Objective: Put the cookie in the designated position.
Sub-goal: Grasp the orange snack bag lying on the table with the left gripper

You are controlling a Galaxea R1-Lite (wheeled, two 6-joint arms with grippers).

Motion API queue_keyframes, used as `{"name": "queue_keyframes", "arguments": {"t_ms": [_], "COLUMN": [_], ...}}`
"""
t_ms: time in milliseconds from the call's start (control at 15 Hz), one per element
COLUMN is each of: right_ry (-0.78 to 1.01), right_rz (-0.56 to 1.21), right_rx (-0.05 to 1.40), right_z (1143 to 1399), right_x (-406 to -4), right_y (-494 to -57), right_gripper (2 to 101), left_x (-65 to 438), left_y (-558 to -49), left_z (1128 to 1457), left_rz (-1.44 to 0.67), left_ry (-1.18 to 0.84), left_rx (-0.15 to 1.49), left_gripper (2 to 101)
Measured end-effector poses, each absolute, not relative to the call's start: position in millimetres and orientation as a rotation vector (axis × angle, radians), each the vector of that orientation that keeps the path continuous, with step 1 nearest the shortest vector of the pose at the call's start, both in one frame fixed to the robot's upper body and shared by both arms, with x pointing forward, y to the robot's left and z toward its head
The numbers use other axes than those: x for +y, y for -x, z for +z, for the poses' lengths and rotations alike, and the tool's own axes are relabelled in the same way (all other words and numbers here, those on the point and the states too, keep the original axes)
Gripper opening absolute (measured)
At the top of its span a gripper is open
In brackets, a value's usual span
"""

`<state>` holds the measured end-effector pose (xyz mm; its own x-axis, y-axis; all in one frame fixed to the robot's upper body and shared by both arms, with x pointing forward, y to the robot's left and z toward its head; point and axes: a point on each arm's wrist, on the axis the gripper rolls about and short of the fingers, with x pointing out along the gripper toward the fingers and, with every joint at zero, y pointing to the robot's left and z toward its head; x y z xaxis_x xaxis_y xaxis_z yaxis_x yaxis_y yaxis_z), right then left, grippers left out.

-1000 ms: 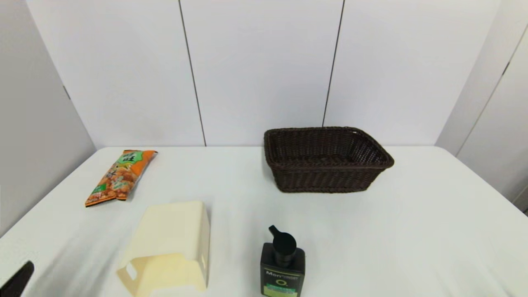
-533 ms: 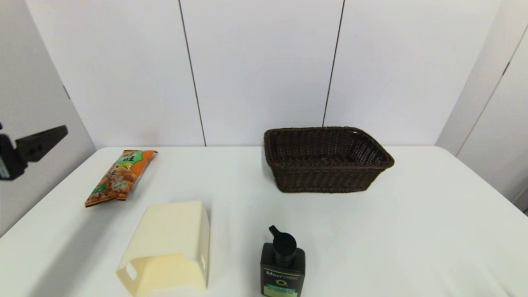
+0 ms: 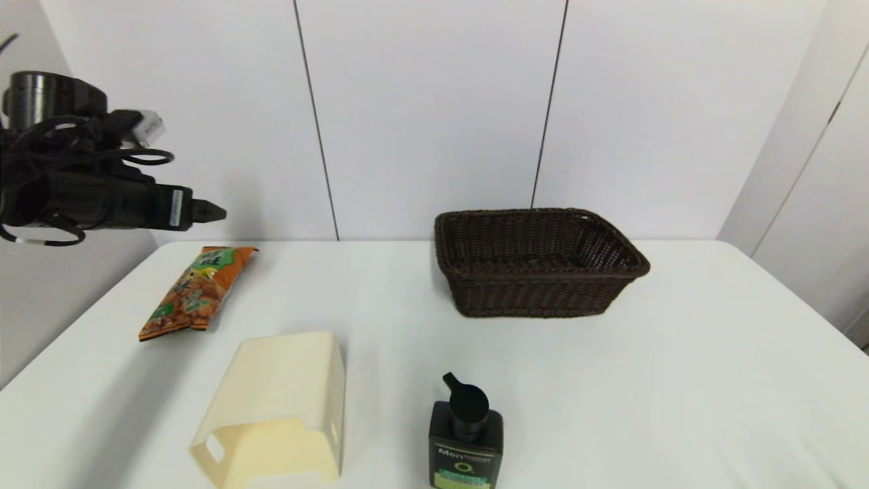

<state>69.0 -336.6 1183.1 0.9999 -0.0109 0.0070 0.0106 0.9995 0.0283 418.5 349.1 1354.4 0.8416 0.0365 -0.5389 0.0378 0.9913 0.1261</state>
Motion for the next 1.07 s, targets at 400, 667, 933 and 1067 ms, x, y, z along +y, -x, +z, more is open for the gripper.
{"name": "queue_keyframes", "arguments": {"t_ms": [400, 667, 933, 1067], "right_ry": [-0.028, -0.028, -0.028, -0.028], "right_rz": [-0.011, -0.011, -0.01, -0.011], "right_rx": [-0.007, -0.007, -0.007, -0.007], "right_z": [1183.1, 1183.1, 1183.1, 1183.1], "right_x": [-336.6, -336.6, -336.6, -336.6], "right_y": [-69.0, -69.0, -69.0, -69.0], "right_gripper": [98.0, 98.0, 98.0, 98.0], "left_x": [378.2, 390.4, 394.9, 396.1], "left_y": [-455.0, -475.7, -495.6, -502.5], "left_z": [1309.6, 1288.2, 1267.4, 1258.0], "left_rz": [-0.002, -0.029, -0.031, -0.038], "left_ry": [-0.067, -0.025, -0.019, -0.028], "left_rx": [0.929, 0.964, 0.991, 1.004], "left_gripper": [97.9, 97.9, 97.9, 97.9]}}
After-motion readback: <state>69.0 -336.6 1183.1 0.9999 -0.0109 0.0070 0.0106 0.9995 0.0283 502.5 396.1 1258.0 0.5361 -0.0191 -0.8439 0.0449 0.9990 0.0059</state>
